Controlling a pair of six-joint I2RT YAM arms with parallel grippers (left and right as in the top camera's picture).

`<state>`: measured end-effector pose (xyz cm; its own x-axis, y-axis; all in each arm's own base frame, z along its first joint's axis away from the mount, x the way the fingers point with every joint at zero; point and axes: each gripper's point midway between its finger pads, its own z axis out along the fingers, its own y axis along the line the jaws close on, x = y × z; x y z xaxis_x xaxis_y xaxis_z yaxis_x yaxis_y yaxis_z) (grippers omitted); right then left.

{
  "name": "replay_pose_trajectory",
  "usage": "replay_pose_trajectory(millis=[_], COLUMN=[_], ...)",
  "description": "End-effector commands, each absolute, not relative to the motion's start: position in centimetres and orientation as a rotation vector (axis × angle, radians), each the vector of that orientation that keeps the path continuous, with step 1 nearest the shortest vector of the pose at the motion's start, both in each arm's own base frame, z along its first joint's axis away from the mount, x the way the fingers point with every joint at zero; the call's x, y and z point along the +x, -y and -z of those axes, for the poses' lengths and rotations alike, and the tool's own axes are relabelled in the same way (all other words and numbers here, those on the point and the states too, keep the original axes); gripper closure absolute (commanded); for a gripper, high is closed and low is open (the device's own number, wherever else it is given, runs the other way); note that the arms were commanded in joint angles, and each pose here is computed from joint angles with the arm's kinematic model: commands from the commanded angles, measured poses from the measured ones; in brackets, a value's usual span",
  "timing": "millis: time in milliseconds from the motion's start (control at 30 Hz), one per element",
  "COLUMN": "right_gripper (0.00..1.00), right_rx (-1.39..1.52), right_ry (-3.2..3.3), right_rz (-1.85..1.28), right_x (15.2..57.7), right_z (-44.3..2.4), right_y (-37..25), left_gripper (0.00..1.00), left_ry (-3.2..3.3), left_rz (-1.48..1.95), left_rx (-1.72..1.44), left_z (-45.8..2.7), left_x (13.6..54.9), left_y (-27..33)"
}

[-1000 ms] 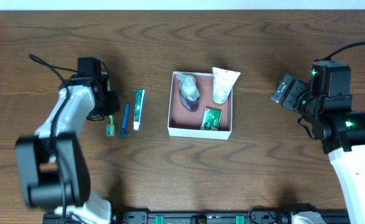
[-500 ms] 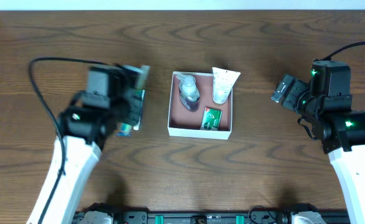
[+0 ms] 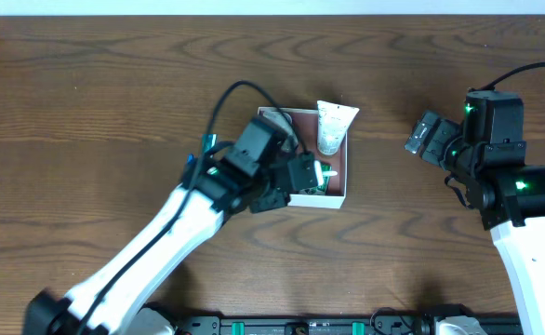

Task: Pack container
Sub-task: 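Carry the toothbrush with left gripper into the box and release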

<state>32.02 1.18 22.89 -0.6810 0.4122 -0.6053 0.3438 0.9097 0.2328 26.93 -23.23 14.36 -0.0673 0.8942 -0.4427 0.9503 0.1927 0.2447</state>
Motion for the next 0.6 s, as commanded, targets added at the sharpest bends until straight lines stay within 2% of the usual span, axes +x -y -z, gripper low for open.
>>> replay_pose_trajectory(millis=[0,367,500,567], right_gripper=[0.01,0.01,0.01,0.01], right_rx=[0.542,0.542,0.542,0.542], right_ry=[-2.373,-2.373,-2.373,-2.373], right_rz=[-0.119,-0.119,-0.119,-0.119], right_x=[32.1,32.1,32.1,32.1], right_z=[-23.1,-23.1,-23.1,-23.1], right_y=[-0.8,-0.8,-0.8,-0.8], left_gripper=[0.94,0.94,0.79,0.76], left_ry=[-1.952,-1.826,-1.83,-1.842], left_rz=[0.13,0.099,0.105,0.109], left_rx=[1.79,1.828,1.826,1.813], left_z=[-11.8,-11.1,-11.0,-11.1], left_x=[28.1,30.0,30.0,30.0], left_y=[24.1,26.0,26.0,26.0])
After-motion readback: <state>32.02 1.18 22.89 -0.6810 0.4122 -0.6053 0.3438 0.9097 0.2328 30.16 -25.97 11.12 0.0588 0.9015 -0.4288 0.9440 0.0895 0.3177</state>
